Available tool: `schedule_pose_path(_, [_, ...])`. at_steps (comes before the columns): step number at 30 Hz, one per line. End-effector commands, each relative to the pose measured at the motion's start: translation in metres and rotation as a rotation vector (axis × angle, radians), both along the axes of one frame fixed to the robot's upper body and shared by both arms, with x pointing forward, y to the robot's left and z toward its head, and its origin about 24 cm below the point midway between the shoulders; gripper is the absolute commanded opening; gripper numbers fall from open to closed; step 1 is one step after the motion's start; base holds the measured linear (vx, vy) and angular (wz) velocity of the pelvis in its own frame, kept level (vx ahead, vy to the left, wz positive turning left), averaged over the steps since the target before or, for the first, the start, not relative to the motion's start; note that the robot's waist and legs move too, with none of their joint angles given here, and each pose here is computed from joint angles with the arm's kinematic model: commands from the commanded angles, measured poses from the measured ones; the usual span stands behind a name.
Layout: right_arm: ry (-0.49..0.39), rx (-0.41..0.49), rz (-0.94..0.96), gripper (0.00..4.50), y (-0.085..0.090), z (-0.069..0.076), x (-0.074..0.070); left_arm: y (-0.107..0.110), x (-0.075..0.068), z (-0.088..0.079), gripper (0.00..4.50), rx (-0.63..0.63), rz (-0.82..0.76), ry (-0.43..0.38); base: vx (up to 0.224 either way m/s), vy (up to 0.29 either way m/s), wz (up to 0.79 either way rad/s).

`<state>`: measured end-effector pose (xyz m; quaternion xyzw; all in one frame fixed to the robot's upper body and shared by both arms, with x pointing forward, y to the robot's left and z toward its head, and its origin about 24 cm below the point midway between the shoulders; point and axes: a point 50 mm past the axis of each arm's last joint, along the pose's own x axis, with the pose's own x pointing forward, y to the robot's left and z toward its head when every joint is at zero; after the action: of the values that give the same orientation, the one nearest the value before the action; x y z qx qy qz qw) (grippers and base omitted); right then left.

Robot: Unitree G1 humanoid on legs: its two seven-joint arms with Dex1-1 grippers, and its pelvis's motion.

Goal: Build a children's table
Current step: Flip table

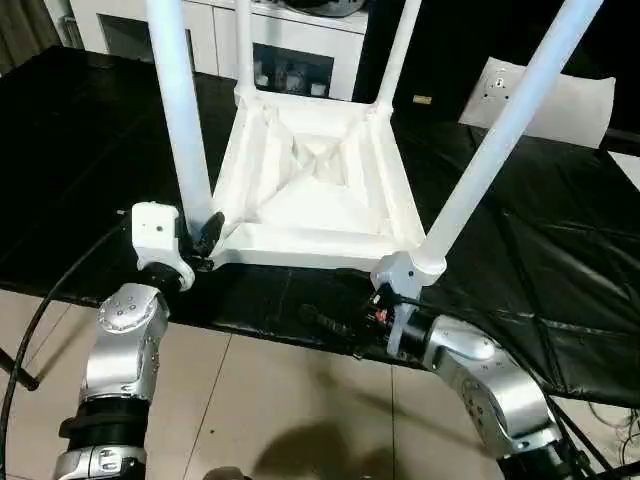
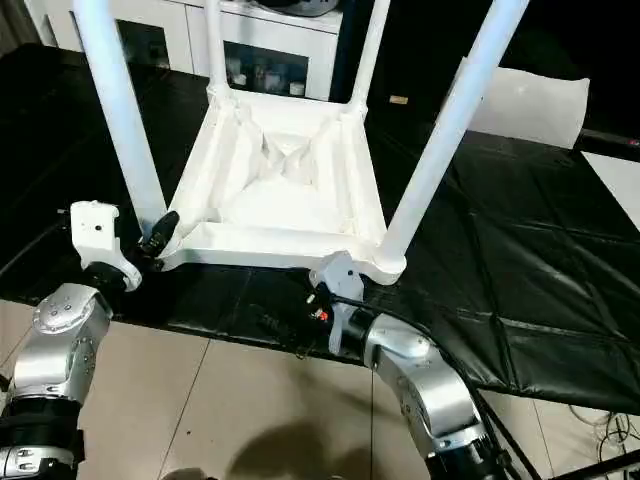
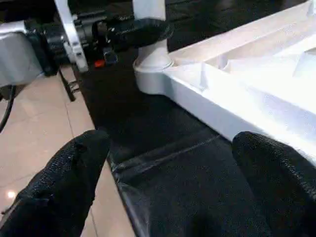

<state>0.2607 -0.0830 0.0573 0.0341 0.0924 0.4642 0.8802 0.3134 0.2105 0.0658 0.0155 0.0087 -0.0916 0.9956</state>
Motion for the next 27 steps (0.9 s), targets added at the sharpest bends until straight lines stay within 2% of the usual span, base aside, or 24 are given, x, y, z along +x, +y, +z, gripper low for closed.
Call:
schedule_pose_path(1, [0.031,-0.012,-0.057,4.50,-0.006,-0.004,0.005,-0.012,0.001,-0.005,2.08,-0.103,-0.016,0.039,0.000,0.000,0.00])
schedule_pose_path(2, [0.038,-0.012,-0.067,4.50,-0.006,-0.004,0.005,-0.013,0.001,-0.005,2.08,-0.132,-0.013,0.043,0.000,0.000,0.00])
schedule_pose_path(5, [0.069,-0.007,-0.158,4.50,-0.011,-0.007,0.011,-0.021,0.000,-0.006,2.07,-0.365,0.056,0.079,0.000,0.000,0.00])
schedule_pose_path(9, [0.090,0.020,-0.252,4.50,-0.016,-0.008,0.017,-0.033,-0.002,-0.009,2.07,-0.452,0.022,0.118,0.000,0.000,0.00])
schedule_pose_path(11, [0.125,0.067,-0.299,4.50,-0.018,-0.008,0.019,-0.041,-0.003,-0.009,2.07,-0.529,0.009,0.136,0.000,0.000,0.00])
schedule_pose_path(17, [0.149,0.150,-0.389,4.50,-0.016,-0.005,0.030,-0.052,-0.005,-0.005,2.07,-0.563,-0.053,0.182,0.000,0.000,0.00])
schedule_pose_path(19, [0.169,0.236,-0.462,4.50,-0.014,-0.002,0.044,-0.055,-0.004,-0.005,2.07,-0.569,-0.070,0.194,0.000,0.000,0.00])
schedule_pose_path(20, [0.169,0.236,-0.462,4.50,-0.014,-0.002,0.044,-0.055,-0.004,-0.005,2.07,-0.569,-0.070,0.194,0.000,0.000,0.00])
schedule_pose_path(21, [0.205,0.293,-0.491,4.50,-0.011,-0.003,0.053,-0.057,-0.005,-0.005,2.07,-0.575,-0.076,0.203,0.000,0.000,0.00])
schedule_pose_path(26, [0.244,0.310,-0.599,4.50,-0.008,-0.006,0.073,-0.062,-0.005,-0.005,2.07,-0.579,-0.104,0.217,0.000,0.000,0.00])
schedule_pose_path(27, [0.256,0.341,-0.618,4.50,-0.006,-0.005,0.077,-0.062,-0.005,-0.004,2.07,-0.580,-0.108,0.220,0.000,0.000,0.00])
